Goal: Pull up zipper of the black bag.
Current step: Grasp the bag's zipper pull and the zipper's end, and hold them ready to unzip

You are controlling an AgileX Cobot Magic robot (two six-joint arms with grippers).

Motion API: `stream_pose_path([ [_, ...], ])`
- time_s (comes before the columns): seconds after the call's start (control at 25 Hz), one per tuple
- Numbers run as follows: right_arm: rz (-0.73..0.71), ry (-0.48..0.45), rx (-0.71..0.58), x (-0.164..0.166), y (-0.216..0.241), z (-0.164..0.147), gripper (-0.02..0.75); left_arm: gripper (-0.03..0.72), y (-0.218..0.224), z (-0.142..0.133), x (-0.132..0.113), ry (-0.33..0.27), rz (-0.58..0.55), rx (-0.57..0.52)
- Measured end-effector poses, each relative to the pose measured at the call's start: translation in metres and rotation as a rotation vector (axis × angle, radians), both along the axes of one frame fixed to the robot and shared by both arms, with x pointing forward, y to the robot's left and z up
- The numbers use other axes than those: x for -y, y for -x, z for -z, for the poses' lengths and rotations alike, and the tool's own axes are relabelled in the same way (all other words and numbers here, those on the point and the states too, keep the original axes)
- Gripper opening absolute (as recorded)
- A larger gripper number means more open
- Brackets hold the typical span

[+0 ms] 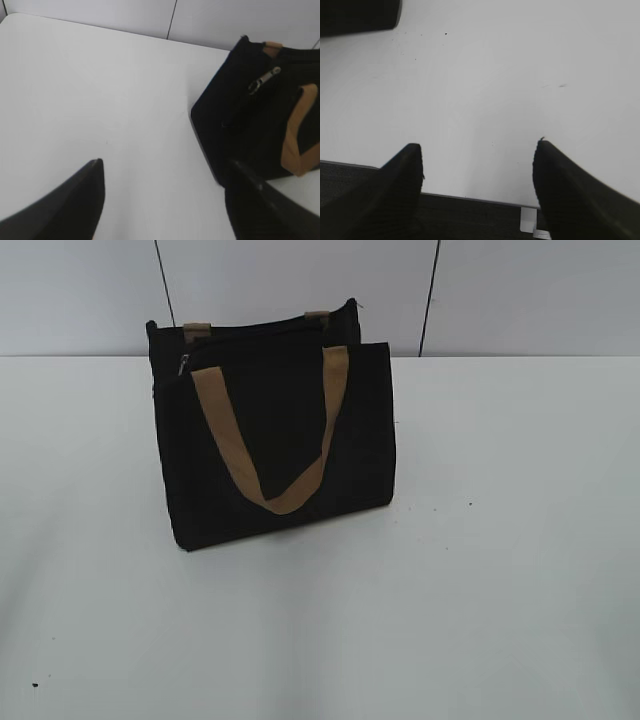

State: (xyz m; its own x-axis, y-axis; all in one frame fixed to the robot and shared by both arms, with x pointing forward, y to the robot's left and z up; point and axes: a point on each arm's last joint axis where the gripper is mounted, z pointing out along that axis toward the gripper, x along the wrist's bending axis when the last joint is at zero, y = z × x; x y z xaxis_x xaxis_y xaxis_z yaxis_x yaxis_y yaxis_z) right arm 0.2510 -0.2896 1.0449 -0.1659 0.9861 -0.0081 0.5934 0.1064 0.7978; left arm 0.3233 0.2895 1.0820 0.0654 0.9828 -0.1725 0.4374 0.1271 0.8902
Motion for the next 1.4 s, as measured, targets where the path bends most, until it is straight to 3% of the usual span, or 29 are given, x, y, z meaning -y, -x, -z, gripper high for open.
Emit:
stream_pose_path([
  [0.2, 0.0, 0.0, 0.0, 0.0, 0.0, 0.0, 0.525, 0.575, -0.051, 0.007, -0.012, -0.022, -0.07, -0.002],
  [0.4, 0.0, 0.0, 0.0, 0.0, 0.0, 0.0, 0.525, 0.574, -0.094, 0.03, -0.021, -0.063, -0.106, -0.076],
  [0.84, 0.0, 0.0, 0.0, 0.0, 0.0, 0.0, 0.525, 0.574, -0.175, 0.033, -0.032, -0.202, -0.052, -0.138],
  [1.04, 0.0, 0.0, 0.0, 0.0, 0.0, 0.0, 0.525, 0.574, -0.203, 0.048, -0.035, -0.268, -0.005, -0.193],
  [1.4, 0.0, 0.0, 0.0, 0.0, 0.0, 0.0, 0.525, 0.573, -0.231, 0.079, -0.042, -0.304, -0.031, -0.214],
])
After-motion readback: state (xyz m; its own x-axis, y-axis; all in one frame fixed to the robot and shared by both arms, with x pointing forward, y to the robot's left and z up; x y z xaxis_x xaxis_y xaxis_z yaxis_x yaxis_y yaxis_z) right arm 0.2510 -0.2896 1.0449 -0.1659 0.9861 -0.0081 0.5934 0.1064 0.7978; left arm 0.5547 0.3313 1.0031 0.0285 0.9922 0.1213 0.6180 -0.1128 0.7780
